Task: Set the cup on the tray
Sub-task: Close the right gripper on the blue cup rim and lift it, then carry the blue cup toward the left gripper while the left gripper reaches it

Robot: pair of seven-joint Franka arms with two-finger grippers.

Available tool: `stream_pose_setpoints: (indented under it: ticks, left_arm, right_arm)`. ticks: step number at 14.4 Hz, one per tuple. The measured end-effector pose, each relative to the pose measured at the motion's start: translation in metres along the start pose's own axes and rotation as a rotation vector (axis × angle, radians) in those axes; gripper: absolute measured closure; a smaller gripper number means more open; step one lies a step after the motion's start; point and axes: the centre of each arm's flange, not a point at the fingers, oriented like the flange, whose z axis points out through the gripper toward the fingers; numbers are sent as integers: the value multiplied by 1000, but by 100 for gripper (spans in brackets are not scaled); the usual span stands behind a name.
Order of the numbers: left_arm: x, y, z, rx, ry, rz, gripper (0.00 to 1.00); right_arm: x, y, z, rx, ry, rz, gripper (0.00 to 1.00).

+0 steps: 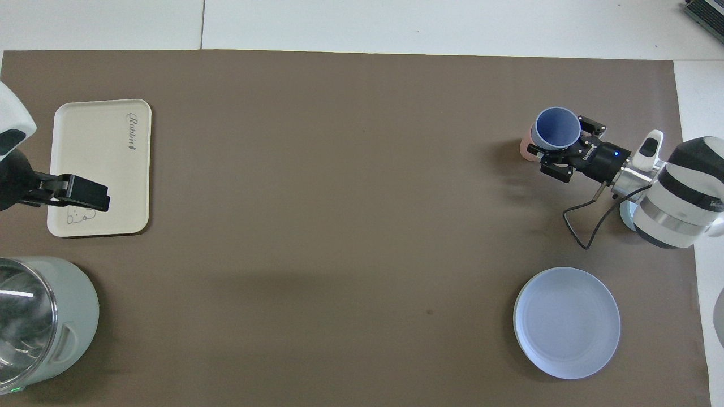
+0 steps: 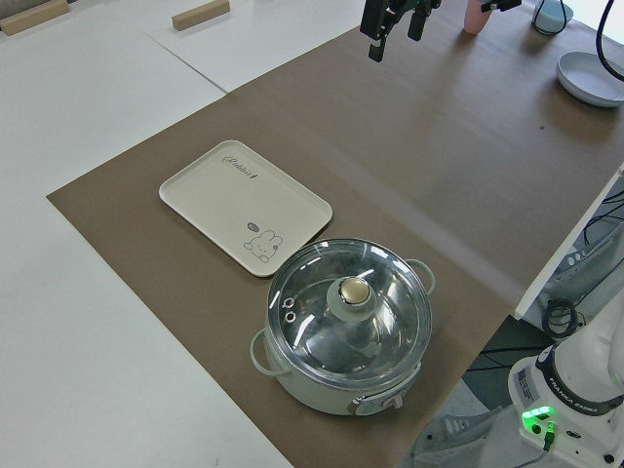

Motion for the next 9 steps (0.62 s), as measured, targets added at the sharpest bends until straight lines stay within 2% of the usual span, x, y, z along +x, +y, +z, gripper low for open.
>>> stream_pose_setpoints:
  ticks: [2, 4, 7, 9]
  left_arm:
    - [0, 0, 1, 0, -2, 0, 0]
    - [0, 1, 1, -7, -2, 0, 0]
    - [1, 9, 7, -76, 7, -33, 0]
    - [8, 23, 15, -135, 47, -103, 0]
  right_arm:
    - [25, 0, -3, -11, -67, -65, 12]
    - [70, -10, -9, 2, -153, -85, 12]
    - [138, -38, -20, 20, -270, -91, 12]
    - [182, -69, -14, 32, -339, -104, 12]
